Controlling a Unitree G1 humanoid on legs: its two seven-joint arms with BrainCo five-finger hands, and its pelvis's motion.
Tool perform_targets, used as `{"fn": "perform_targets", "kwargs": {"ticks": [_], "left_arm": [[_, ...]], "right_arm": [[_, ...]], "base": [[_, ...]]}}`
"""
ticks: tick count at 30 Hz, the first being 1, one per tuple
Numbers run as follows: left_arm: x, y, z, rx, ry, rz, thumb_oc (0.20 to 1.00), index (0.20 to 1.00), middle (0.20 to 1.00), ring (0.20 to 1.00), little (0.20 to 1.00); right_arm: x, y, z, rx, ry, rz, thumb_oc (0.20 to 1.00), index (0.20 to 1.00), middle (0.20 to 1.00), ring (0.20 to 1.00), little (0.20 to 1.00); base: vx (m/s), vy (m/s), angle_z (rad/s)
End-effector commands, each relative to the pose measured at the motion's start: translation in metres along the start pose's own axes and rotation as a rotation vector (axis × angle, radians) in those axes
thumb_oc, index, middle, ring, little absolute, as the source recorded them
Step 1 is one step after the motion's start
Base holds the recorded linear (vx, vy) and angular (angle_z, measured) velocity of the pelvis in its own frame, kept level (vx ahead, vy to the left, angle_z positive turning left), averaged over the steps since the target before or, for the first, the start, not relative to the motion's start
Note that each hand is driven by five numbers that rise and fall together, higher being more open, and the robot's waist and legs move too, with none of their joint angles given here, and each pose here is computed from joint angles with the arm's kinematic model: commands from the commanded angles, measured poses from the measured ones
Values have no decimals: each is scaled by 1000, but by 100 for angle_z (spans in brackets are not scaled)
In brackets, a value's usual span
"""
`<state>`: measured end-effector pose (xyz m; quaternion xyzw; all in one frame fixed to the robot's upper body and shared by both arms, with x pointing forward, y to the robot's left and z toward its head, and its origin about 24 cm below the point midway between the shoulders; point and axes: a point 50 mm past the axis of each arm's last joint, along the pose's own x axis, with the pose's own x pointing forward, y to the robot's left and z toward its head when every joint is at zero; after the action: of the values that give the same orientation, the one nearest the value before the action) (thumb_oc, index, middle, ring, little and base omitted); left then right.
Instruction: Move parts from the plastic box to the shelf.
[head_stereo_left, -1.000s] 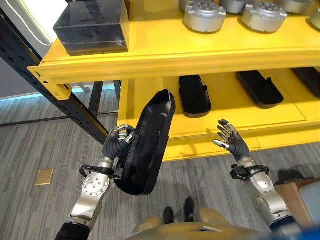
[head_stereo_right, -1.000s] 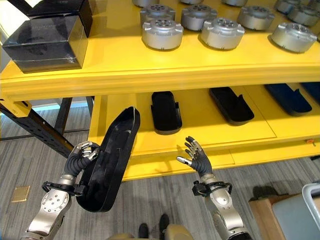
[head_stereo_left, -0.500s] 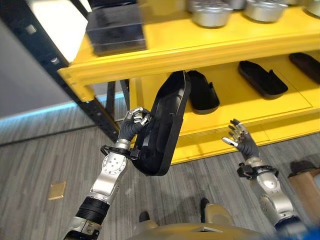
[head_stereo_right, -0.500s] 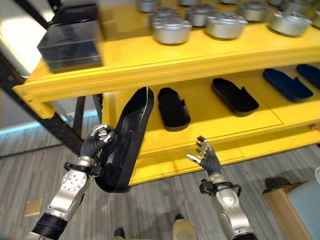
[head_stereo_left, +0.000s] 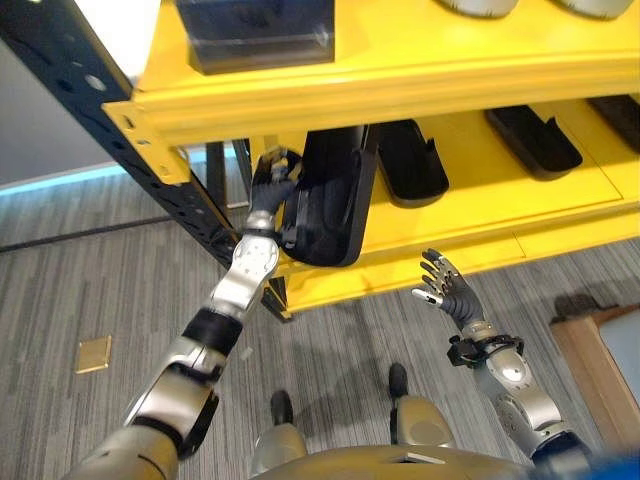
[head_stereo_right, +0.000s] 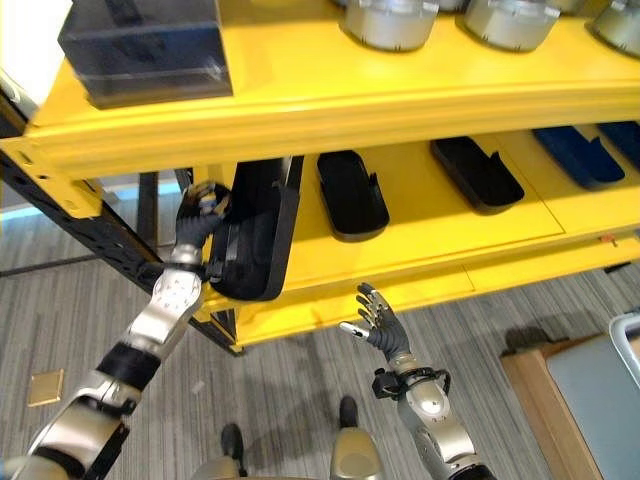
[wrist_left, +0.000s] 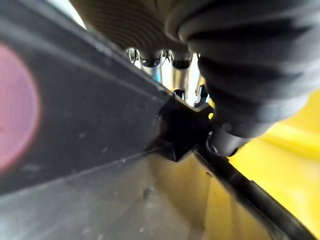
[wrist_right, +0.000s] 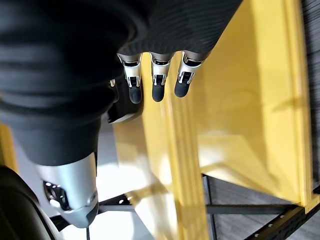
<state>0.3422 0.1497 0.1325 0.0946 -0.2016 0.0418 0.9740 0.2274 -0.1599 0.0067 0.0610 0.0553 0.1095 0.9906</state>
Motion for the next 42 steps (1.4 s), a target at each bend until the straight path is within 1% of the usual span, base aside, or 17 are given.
{"fn": "perform_targets", "kwargs": {"ticks": [1,3,5,8,11,12,16,17,18,21,24,30,36,41,42], "left_arm": [[31,-3,36,-50,-143,78,200,200,200,200,200],[35,-5,39,-52,-146,84,200,200,200,200,200],[46,-7,48,-60,-160,116,200,200,200,200,200],[56,-1,58,-63,-186,161,200,200,200,200,200],[67,14,71,-79,-225,235,200,200,200,200,200],[70,26,77,-91,-243,289,200,200,200,200,200],[76,47,87,-90,-275,376,200,200,200,200,200],[76,47,88,-90,-275,376,200,200,200,200,200],[79,57,93,-97,-291,411,200,200,200,200,200],[84,71,102,-94,-311,465,200,200,200,200,200],[89,94,116,-121,-339,544,200,200,200,200,200],[94,108,123,-67,-340,563,200,200,200,200,200],[105,130,127,39,-283,581,200,200,200,200,200],[111,137,130,82,-246,572,200,200,200,200,200],[113,142,126,123,-204,572,200,200,200,200,200]], "right_arm": [[8,16,33,37,-162,78,1000,1000,1000,1000,1000],[9,17,35,38,-168,86,1000,1000,1000,1000,1000],[11,21,38,37,-184,107,1000,1000,1000,1000,1000],[12,21,42,32,-201,112,1000,1000,1000,1000,1000],[11,21,43,28,-208,114,1000,1000,1000,1000,1000],[10,19,44,25,-209,113,1000,1000,1000,1000,1000],[8,17,42,26,-205,108,1000,1000,1000,1000,1000],[8,17,42,26,-205,109,1000,1000,1000,1000,1000],[7,15,42,32,-201,106,1000,1000,1000,1000,1000],[5,14,39,40,-192,106,1000,1000,1000,1000,1000],[2,11,37,44,-170,104,1000,1000,1000,1000,1000],[1,8,36,47,-161,103,1000,1000,1000,1000,1000],[-3,5,34,52,-152,102,1000,1000,1000,1000,1000],[-7,1,32,51,-137,100,1000,1000,1000,1000,1000],[-9,0,30,57,-125,97,1000,1000,1000,1000,1000]], "base": [[-75,-15,0],[-48,-10,-9],[-85,-36,-15],[-82,-51,-10],[-60,-68,-5],[-47,-79,-5],[-20,-59,-2],[-16,-52,7],[-6,-43,7],[-12,-46,17],[-16,-54,28],[1,-15,14],[-3,-4,6],[14,1,0],[0,0,0]]}}
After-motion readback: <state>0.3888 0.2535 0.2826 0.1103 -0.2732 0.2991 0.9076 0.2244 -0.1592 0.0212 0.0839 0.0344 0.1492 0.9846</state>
